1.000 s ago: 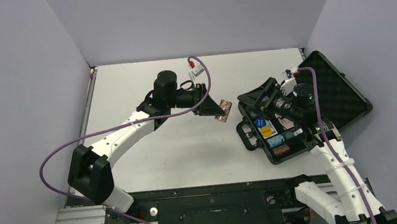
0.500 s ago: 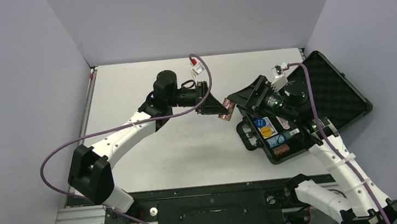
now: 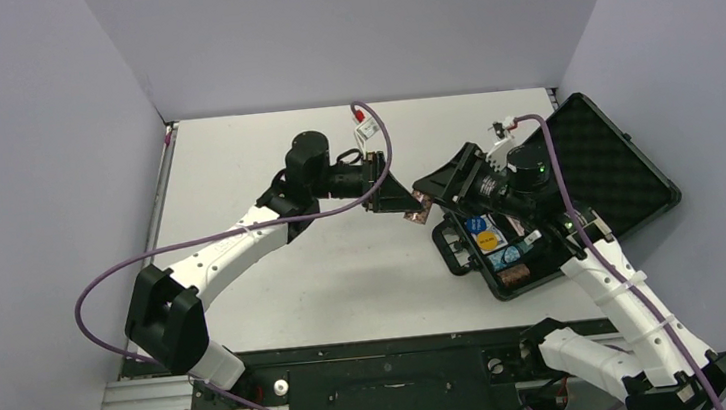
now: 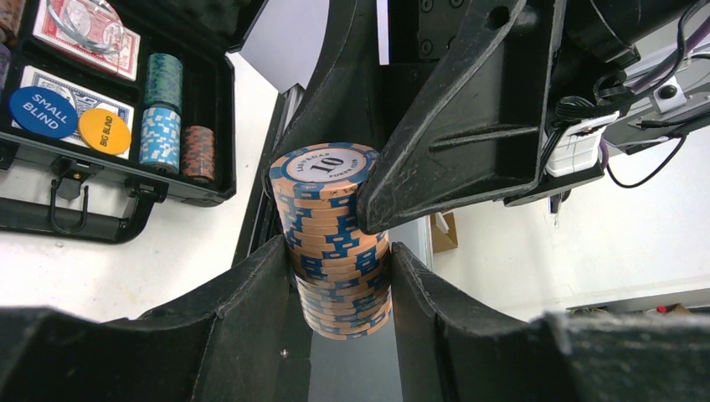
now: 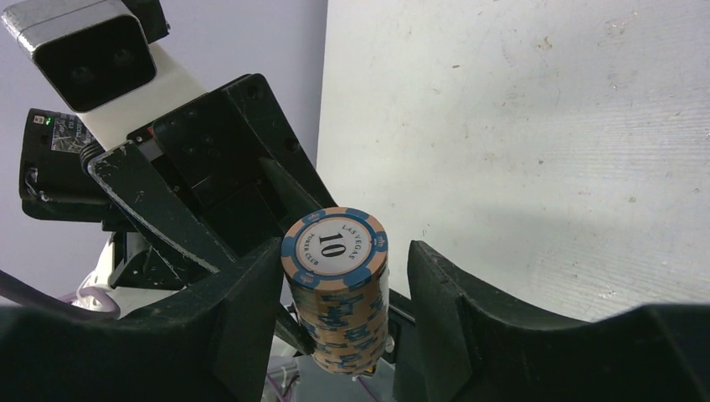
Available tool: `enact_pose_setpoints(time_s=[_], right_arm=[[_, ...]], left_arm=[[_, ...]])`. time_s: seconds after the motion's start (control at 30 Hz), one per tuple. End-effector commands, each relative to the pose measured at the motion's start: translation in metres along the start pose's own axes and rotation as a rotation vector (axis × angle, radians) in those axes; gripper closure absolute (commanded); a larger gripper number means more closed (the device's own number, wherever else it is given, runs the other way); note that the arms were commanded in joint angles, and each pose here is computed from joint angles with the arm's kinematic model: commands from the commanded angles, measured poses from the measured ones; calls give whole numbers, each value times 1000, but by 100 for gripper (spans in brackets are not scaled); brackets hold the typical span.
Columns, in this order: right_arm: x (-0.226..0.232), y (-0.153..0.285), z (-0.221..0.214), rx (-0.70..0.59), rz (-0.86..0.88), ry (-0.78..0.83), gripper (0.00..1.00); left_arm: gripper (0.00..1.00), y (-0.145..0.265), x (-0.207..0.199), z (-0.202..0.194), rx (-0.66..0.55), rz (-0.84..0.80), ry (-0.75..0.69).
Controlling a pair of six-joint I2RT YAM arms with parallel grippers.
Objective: Pack up texas hold em set
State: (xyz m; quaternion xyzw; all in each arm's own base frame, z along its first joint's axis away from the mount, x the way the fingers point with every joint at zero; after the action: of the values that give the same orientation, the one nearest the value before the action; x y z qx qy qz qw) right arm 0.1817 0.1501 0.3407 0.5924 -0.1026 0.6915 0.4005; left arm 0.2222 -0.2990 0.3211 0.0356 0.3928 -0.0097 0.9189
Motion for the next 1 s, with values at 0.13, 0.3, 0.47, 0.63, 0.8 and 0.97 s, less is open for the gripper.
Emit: enact_pose_setpoints(time_s=[0.13, 0.3, 0.47, 0.63, 0.8, 0.97], right_arm=[[13, 3, 0, -13, 7, 49, 61], [10, 4, -3, -5, -16, 61, 80], [10, 8, -4, -9, -26, 64, 100], [13, 13, -2, -24, -31, 75, 100], [14, 16, -2, -31, -34, 82, 100], [17, 17, 0, -43, -33, 79, 100]], left_arm=[[100, 0, -23, 16, -61, -41, -112], [100, 0, -23, 15, -63, -29, -109], [94, -1, -17, 13, -42, 1, -80], [68, 2, -18, 11, -48, 14, -83], [15, 6, -17, 12, -64, 33, -79], [4, 12, -12, 13, -85, 33, -46]])
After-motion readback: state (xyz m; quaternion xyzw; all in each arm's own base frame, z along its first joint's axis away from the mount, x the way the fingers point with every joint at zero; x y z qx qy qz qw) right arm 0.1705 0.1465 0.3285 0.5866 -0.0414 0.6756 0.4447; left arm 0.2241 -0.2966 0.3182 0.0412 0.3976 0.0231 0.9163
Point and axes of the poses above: each gripper's point midway between its finger pads, its own y axis back along the fingers, its own x axis along the line the jaws close on, z = x × y, the point moved 9 cm from there along y, back along the fingers, and after that the axes turned 9 degrees about -y, right-handed, at the moved point
